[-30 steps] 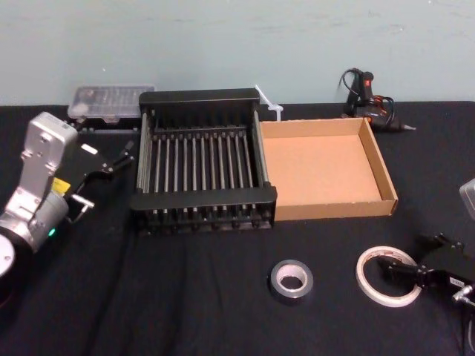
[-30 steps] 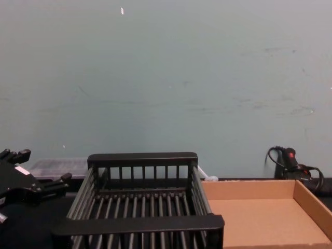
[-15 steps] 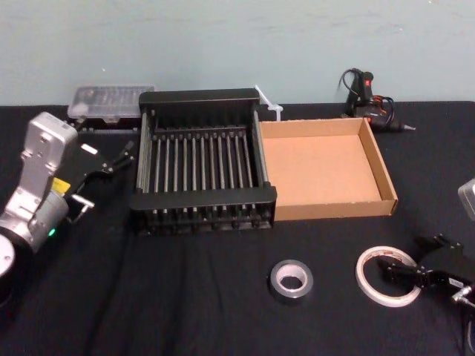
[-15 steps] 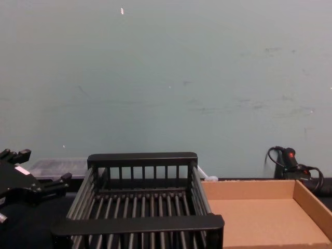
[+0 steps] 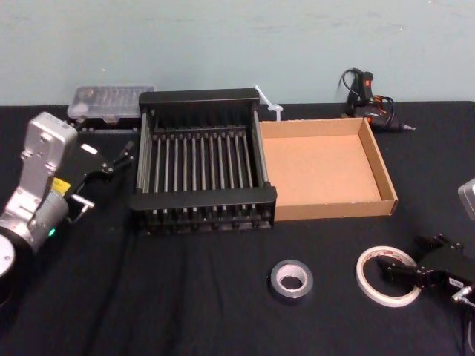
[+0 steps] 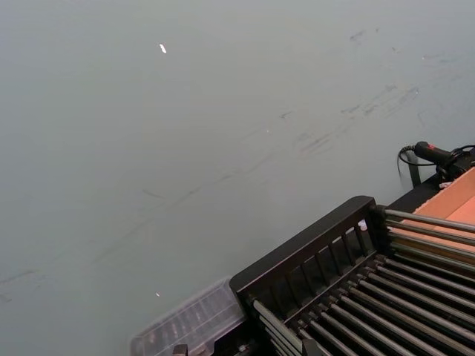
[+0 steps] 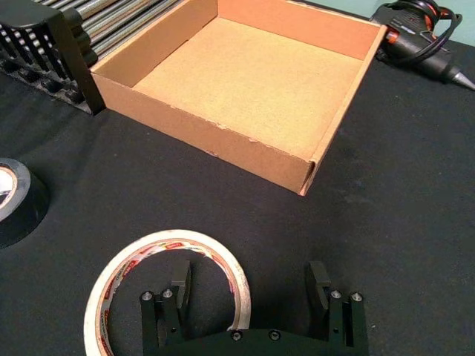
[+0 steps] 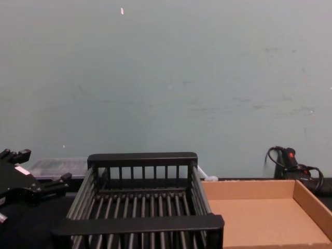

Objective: Pick up the white tape and place it into the black box , Pick up the silver tape and place it into the brown box.

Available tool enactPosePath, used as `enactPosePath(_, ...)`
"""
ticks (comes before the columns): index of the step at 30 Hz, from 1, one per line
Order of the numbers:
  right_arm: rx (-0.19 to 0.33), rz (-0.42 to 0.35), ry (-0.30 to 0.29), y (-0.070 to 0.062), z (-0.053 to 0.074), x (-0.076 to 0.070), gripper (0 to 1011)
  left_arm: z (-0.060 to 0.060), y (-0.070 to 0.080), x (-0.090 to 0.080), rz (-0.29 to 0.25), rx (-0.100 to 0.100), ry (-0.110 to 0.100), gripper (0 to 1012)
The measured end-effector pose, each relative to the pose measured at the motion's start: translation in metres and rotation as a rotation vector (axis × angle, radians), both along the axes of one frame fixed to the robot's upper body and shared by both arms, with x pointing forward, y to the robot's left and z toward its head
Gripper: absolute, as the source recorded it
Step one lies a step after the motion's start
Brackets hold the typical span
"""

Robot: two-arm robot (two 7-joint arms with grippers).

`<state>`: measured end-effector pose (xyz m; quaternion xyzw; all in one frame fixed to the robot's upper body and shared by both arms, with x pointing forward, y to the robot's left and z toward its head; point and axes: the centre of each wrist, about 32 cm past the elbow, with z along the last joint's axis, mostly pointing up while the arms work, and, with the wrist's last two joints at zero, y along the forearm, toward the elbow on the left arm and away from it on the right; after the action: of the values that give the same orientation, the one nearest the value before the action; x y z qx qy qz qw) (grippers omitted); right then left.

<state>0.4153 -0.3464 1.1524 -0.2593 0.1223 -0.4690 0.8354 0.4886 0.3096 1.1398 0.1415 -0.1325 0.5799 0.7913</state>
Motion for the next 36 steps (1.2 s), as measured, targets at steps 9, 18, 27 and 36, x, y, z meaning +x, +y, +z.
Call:
enactPosePath(9,0.0,0.0,-0.001,0.0,0.0002,0.0,882,0.0,0.0,0.0,0.0,0.0,0.0,1001)
enactPosePath(18,0.001,0.0,-0.001,0.0001,0.0003,0.0,602,0.0,0.0,0.0,0.0,0.0,0.0,1001)
enactPosePath(27,0.001,0.0,-0.002,0.0001,0.0003,0.0,338,0.0,0.0,0.0,0.0,0.0,0.0,1001)
enactPosePath(36,0.001,0.0,-0.002,0.0001,0.0003,0.0,100,0.0,0.0,0.0,0.0,0.0,0.0,1001)
